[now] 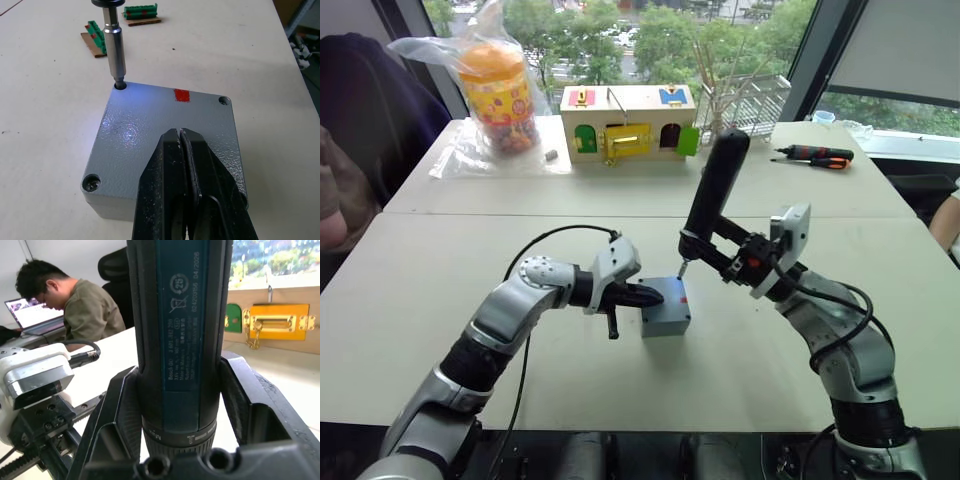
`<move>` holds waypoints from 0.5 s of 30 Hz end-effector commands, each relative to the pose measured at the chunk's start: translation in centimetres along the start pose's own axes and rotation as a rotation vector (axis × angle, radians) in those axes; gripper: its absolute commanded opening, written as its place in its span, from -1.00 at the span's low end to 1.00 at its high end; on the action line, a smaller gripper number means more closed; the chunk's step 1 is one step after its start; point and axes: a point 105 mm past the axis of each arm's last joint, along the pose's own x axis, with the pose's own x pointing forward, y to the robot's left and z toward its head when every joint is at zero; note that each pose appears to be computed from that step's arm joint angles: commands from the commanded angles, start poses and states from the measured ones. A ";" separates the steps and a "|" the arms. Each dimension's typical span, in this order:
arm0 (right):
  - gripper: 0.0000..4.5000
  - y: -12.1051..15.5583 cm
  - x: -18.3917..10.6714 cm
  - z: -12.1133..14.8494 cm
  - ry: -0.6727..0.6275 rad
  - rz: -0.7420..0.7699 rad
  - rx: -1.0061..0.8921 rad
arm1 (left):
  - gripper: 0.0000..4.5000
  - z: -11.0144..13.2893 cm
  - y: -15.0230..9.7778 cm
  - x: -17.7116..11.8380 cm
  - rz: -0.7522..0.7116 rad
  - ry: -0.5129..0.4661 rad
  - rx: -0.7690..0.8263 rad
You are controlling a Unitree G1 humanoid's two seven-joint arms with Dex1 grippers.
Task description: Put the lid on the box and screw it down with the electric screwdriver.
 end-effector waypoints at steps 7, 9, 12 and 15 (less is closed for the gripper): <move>-0.19 -3.6 -0.8 10.7 0.007 -0.128 0.063 | -1.00 2.9 2.1 -1.0 0.199 -0.207 0.044; -0.19 -4.6 -1.1 12.0 0.016 -0.166 0.076 | -1.00 4.3 3.3 -1.7 0.335 -0.272 0.093; -0.19 -7.1 -2.5 12.2 0.089 -0.278 0.119 | -1.00 4.5 3.9 -1.9 0.388 -0.239 0.110; -0.19 -10.0 -6.0 9.3 0.302 -0.422 0.203 | -1.00 4.7 2.1 -2.0 0.221 -0.229 0.066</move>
